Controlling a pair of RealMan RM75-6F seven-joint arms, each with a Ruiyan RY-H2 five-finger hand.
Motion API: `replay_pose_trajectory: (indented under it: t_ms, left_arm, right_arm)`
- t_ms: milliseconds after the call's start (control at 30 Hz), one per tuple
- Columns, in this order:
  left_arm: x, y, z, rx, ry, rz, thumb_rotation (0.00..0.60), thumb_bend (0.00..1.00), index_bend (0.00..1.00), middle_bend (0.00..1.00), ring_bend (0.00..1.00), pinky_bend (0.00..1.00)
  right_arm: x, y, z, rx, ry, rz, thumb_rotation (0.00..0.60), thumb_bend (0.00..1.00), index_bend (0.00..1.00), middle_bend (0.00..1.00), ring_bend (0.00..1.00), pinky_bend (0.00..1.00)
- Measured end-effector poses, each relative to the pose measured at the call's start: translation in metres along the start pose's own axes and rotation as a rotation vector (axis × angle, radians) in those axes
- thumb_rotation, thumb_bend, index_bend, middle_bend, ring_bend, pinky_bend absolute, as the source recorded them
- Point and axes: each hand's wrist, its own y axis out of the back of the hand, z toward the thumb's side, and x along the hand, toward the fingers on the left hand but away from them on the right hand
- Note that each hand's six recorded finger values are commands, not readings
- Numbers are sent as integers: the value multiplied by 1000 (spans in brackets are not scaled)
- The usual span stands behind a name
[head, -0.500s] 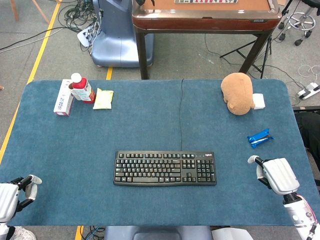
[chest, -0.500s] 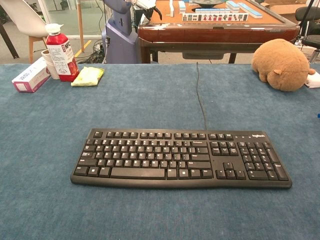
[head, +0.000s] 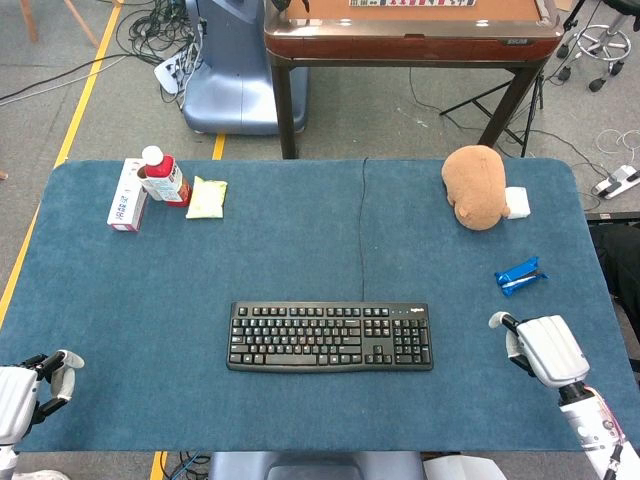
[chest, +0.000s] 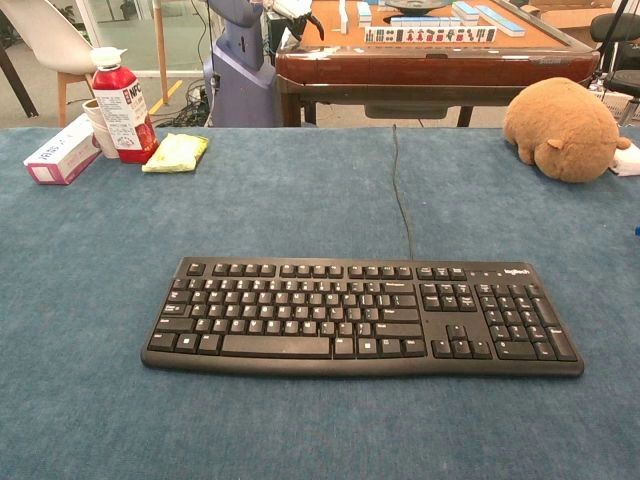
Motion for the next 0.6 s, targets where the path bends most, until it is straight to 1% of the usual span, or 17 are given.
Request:
replay_pose_trajectory:
  t_ms: [133, 300, 400, 600]
  left_arm:
    - [0, 2, 1, -6, -1, 8, 600, 486, 529, 810, 647, 859]
    - [-1, 4, -1, -10, 3, 12, 600, 486, 529, 810, 647, 859]
    - [-1, 6, -1, -11, 3, 16, 600, 486, 528, 810, 647, 860]
    - [-1, 6, -2, -13, 7, 15, 600, 487, 529, 810, 647, 859]
  right_arm:
    - [-10, -7, 5, 5, 12, 16, 600, 903, 309, 939, 885, 1000]
    - [-27, -12, 16, 24, 41, 21, 600, 994, 308, 989, 939, 1000]
    - [-38, -16, 22, 34, 54, 35, 600, 1000, 309, 999, 955, 1000]
    - [-59, -27, 34, 67, 72, 86, 600, 1000, 309, 1000, 970, 1000]
